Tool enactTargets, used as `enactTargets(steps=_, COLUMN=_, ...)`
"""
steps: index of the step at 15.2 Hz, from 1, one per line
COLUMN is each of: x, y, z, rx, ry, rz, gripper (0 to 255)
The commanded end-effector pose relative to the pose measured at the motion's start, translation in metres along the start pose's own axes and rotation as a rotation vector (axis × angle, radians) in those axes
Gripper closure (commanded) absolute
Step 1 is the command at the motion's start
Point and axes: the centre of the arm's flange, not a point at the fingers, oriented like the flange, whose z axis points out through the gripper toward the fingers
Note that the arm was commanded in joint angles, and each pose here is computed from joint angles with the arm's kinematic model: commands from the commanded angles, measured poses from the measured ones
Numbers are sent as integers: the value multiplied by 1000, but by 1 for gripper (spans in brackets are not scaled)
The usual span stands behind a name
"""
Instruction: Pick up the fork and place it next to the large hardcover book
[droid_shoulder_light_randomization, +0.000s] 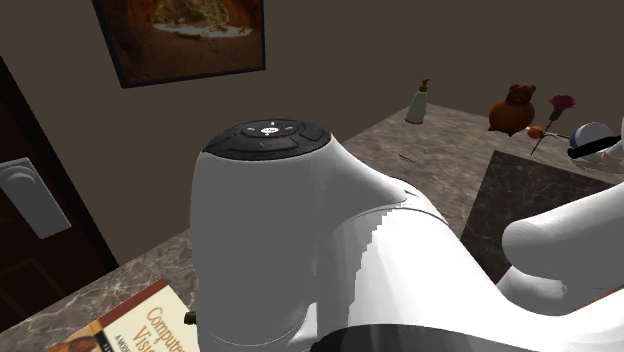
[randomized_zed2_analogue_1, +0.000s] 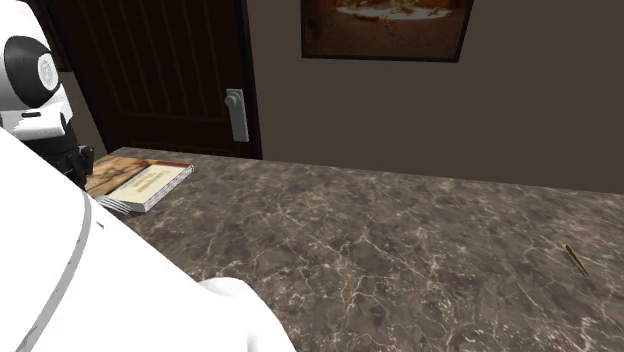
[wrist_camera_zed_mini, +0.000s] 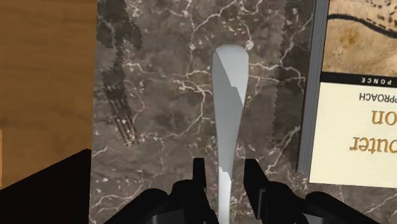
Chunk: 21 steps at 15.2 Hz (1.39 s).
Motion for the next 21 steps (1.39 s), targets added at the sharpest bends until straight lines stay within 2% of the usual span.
enactTargets(steps=1, x=-28, y=0, z=3, rx=-4, ry=-1, rz=2, gripper=255)
enactTargets(steps=8, x=-123, y=-5, z=17, rx=-4, ry=-1, rz=2, gripper=255)
enactTargets(steps=21, x=-113, y=-4, z=85, rx=-4, ry=-1, rz=2, gripper=255)
